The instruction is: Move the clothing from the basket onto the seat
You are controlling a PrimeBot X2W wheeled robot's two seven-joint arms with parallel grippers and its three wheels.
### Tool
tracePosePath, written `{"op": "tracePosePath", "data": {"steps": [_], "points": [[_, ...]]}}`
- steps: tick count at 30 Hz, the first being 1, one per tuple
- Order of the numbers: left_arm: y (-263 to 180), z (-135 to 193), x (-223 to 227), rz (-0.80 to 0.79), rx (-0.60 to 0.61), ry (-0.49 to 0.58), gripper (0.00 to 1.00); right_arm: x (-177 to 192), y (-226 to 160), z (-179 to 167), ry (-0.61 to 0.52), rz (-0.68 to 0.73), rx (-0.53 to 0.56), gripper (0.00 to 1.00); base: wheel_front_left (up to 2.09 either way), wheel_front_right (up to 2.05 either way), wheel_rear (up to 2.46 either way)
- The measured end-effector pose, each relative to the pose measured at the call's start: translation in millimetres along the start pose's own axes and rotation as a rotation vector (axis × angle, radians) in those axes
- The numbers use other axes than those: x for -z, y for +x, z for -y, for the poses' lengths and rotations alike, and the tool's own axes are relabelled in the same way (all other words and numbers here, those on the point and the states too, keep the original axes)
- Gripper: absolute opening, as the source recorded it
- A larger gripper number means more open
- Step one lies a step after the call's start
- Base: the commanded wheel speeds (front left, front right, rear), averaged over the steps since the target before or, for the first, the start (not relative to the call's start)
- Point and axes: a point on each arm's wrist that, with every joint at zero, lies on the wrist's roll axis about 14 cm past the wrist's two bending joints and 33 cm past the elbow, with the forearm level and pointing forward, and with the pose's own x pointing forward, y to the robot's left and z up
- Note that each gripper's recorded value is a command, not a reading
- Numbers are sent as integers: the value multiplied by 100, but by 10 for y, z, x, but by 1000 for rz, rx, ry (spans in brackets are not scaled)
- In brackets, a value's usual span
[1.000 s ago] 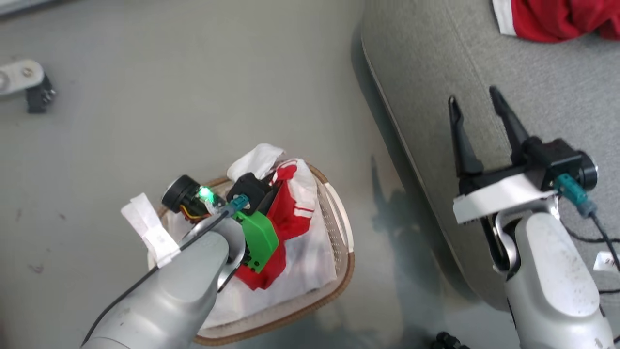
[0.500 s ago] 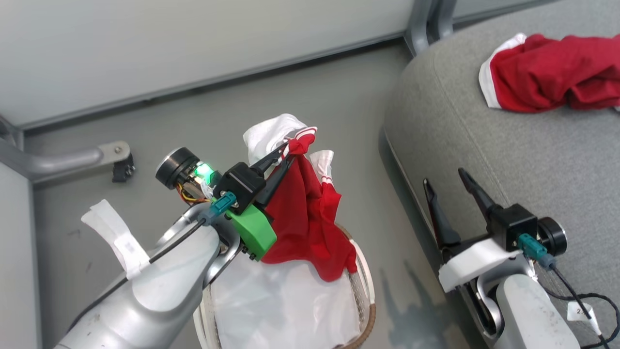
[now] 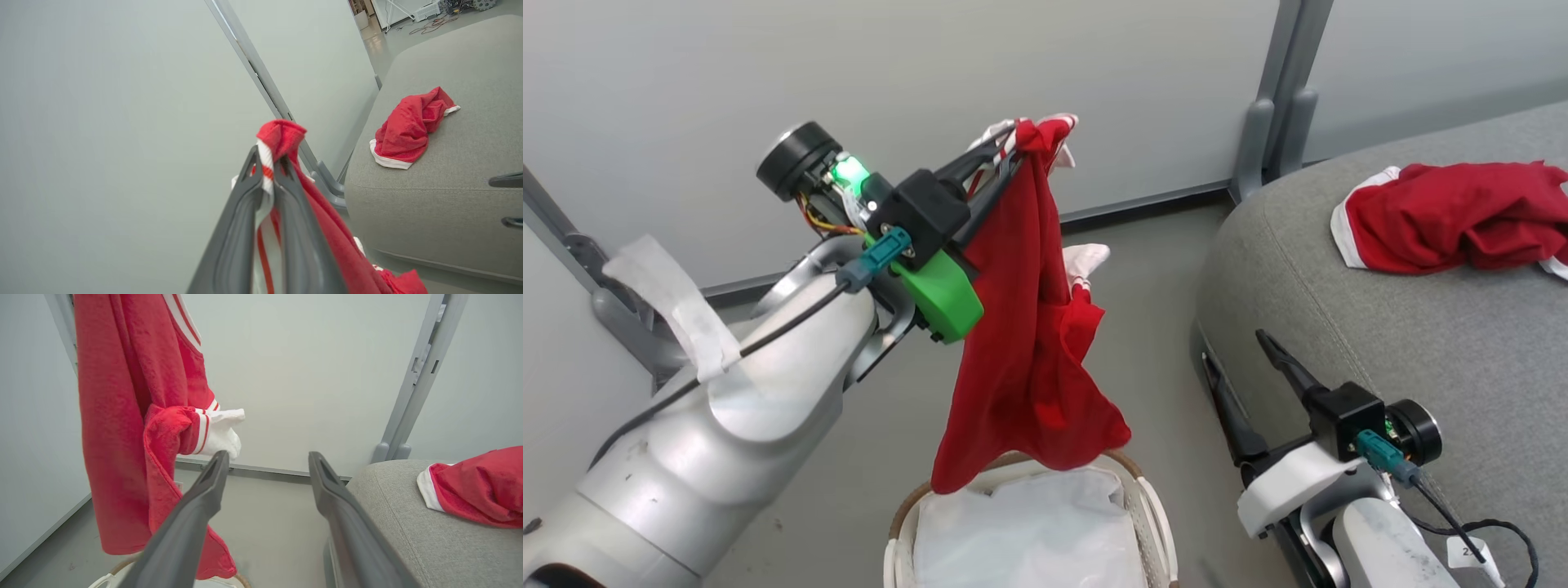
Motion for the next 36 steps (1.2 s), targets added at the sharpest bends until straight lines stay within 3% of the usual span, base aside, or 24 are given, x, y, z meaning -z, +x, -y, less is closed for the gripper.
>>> {"op": "tracePosePath", "data": {"steps": [16,29,30,31,32,33,36], "points": [[46,2,-489,70,17,72,0,-7,54,-847,37,-11,-255,100,0,0,0],[45,118,-792,134,54,93,0,-35,345,-1119,-6,-25,-363,100,0,0,0],[39,128,-804,139,56,89,0,-46,366,-1133,-7,-23,-368,73,0,0,0],[33,130,-812,142,56,83,0,-63,384,-1143,-8,-19,-372,38,0,0,0],[24,134,-813,143,55,76,0,-97,414,-1154,-9,-10,-376,24,0,0,0],[16,133,-807,142,54,73,0,-114,430,-1159,-10,-6,-377,0,0,0,0],[-31,117,-720,128,39,42,0,-166,473,-1150,-11,10,-374,0,0,0,0]]}}
